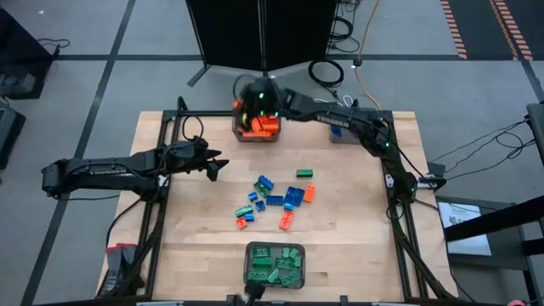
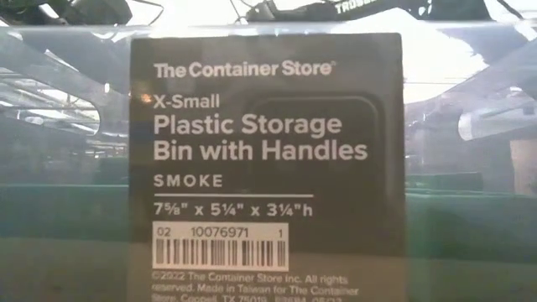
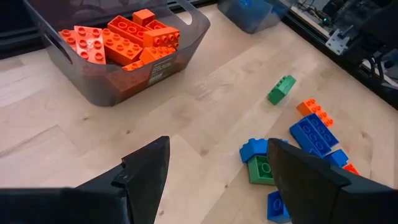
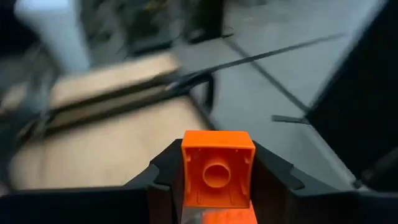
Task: Sort blocks
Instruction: Put the orange game piece into the top left black bin
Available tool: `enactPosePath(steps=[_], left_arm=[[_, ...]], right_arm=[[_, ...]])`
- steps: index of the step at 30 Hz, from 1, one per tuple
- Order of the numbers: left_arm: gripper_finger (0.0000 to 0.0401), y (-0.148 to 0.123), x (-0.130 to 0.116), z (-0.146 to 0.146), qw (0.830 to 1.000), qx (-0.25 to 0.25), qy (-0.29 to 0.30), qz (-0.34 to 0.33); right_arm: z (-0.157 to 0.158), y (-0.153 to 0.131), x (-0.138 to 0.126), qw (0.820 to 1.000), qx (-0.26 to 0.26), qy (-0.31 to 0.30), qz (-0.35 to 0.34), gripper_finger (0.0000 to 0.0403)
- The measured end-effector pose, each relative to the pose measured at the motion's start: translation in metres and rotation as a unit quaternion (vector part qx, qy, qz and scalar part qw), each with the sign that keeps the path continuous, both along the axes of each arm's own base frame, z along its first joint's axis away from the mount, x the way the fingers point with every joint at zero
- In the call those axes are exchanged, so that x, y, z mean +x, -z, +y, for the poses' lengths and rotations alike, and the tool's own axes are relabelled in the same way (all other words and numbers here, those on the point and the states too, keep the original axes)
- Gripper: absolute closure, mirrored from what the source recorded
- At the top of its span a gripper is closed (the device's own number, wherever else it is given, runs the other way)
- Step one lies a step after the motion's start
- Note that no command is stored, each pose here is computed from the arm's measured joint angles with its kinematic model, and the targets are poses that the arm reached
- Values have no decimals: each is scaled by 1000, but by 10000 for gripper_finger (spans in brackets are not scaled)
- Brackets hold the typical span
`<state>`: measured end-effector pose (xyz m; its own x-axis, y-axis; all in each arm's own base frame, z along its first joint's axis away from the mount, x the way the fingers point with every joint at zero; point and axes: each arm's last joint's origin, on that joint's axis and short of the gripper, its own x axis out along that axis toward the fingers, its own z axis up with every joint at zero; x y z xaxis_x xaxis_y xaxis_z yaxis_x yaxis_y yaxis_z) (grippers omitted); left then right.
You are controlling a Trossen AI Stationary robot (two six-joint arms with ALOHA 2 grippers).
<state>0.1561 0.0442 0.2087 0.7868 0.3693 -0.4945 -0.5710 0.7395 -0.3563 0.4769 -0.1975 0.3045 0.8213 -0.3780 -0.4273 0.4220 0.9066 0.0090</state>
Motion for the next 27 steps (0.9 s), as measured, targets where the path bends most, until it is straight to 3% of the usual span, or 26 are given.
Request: enactPosePath(steps=[3,7,16,23,27], left_arm=[[131,0,0,0,1000,0,0,0],[131,0,0,0,1000,1,-3,0],[131,0,0,0,1000,0,-3,0],[131,0,0,0,1000,0,-3,0],[131,0,0,0,1000,1,-3,0]], right_arm=[[-21,4,-3,997,38,59,-40,288],[-36,27,-3,989,95,105,-38,288],[-37,54,-3,983,147,112,20,286],[-41,53,-5,975,184,127,2,141],[-41,50,-7,974,200,106,-2,113]])
